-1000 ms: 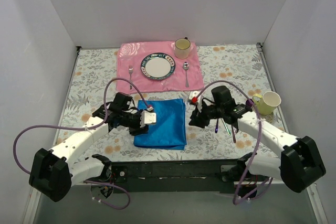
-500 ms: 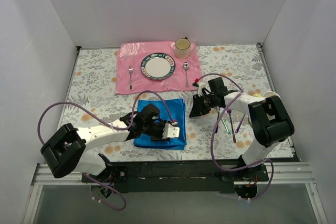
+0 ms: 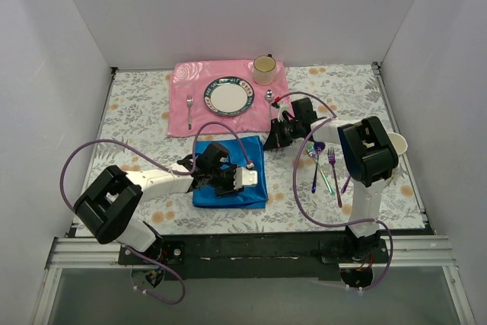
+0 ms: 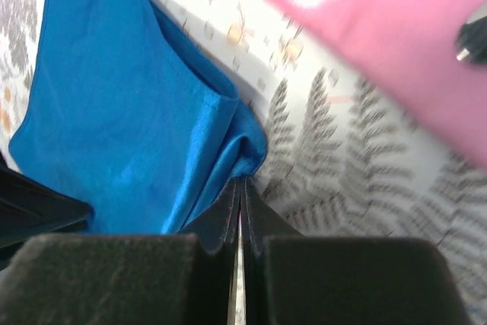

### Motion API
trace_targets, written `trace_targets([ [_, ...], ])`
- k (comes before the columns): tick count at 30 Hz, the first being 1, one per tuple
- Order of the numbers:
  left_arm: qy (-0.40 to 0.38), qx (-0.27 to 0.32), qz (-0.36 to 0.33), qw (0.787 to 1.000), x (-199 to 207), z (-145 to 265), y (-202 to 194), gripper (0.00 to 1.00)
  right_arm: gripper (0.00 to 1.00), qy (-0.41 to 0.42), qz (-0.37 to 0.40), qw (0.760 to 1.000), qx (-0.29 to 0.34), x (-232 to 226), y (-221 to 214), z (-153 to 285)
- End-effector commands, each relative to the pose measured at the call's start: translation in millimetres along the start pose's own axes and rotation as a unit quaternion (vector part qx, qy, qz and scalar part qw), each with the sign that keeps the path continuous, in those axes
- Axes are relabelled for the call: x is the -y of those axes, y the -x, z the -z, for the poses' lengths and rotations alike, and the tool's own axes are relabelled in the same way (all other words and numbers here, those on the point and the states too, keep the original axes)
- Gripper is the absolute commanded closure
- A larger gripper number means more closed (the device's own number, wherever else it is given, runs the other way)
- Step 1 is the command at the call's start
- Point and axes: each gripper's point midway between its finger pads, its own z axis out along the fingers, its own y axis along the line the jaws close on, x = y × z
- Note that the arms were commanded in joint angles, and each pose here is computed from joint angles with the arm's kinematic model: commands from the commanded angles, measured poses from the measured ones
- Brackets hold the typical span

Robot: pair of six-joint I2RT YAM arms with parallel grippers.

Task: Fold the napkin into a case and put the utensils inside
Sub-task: Smooth out the lower triangle-folded napkin at the center of the board.

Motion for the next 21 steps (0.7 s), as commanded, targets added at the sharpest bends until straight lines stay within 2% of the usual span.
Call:
trace_targets([
  [1,0.017,0.018,0.006,1.000,-21,8,13,0.72,0.98,-0.023,0.014,0.999,0.034,11,32,-2],
  [5,0.023,0.058,0.004,0.998,-24,17,39,0.67,0.97,-0.020,0.018,0.999,0.043,0,36,13],
  [10,0.023,0.080,-0.023,0.996,-12,16,72,0.64,0.87,-0.015,-0.021,0.999,0.042,-16,23,28],
  [16,0.025,0.077,-0.040,0.996,-4,6,72,0.62,0.77,-0.057,-0.047,0.996,0.052,-8,17,31],
  [18,0.025,0.079,-0.028,0.996,-2,5,72,0.62,0.75,-0.037,-0.051,0.996,0.059,-13,19,27],
  [19,0.025,0.079,-0.025,0.996,-2,6,72,0.62,0.76,-0.027,-0.057,0.996,0.056,-15,17,25],
  [20,0.024,0.080,-0.020,0.996,-1,6,72,0.63,0.82,-0.008,-0.062,0.997,0.051,-20,16,24],
  [21,0.024,0.081,-0.018,0.996,-1,6,73,0.63,0.96,0.006,-0.067,0.996,0.050,-21,15,20],
])
